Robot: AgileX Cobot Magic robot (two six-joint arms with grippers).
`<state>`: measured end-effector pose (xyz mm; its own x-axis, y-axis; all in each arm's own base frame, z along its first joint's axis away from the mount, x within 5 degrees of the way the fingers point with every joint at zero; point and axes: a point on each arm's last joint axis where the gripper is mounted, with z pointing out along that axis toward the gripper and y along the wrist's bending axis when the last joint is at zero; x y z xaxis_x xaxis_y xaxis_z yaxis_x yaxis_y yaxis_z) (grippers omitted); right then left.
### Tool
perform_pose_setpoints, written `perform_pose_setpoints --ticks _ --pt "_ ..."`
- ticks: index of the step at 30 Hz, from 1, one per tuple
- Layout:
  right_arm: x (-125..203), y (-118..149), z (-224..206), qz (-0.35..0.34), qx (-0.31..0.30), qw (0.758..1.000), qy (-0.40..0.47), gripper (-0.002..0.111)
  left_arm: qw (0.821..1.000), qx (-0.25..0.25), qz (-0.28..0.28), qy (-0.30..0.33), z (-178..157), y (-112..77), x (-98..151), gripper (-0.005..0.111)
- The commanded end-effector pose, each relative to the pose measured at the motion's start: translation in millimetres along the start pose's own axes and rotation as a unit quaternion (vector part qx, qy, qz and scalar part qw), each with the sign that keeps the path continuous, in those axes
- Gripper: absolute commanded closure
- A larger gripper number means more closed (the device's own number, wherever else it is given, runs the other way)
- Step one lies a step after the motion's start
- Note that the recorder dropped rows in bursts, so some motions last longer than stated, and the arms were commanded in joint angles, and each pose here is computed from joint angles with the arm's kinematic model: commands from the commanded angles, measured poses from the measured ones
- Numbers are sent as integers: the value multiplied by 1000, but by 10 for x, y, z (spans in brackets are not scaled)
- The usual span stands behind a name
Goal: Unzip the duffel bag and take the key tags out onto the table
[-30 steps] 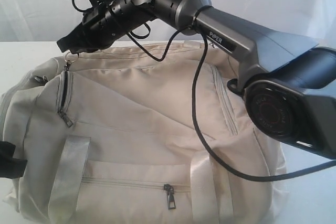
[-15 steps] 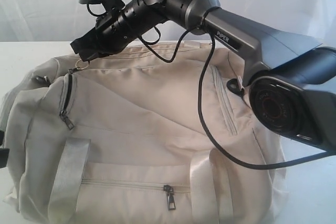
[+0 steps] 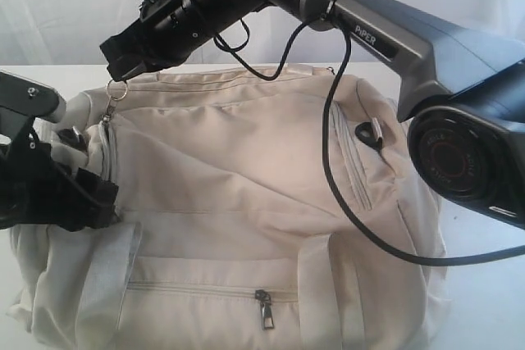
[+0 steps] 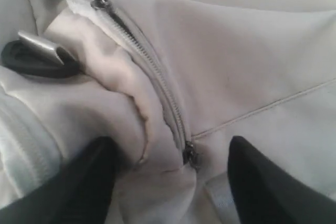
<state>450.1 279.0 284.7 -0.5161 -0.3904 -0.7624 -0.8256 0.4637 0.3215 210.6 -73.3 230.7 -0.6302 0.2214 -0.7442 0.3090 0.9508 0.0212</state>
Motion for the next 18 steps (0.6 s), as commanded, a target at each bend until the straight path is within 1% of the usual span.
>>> perform_pose_setpoints --ticks 1,3,4,13,18 --pt "-50 23 -77 -19 -1 1000 -8 108 1000 -3 -9 24 52 3 34 76" --pt "-51 22 -77 -22 0 1000 -9 108 1000 -6 -10 29 4 11 43 99" --pt "-53 21 -77 -22 0 1000 -10 108 1000 -7 -10 28 -28 15 41 106" --pt "-56 -46 -26 -17 17 999 -28 108 998 -26 -16 46 -405 65 104 107" --pt "-26 -103 41 -9 22 999 -35 108 998 -33 -12 45 -589 85 139 107"
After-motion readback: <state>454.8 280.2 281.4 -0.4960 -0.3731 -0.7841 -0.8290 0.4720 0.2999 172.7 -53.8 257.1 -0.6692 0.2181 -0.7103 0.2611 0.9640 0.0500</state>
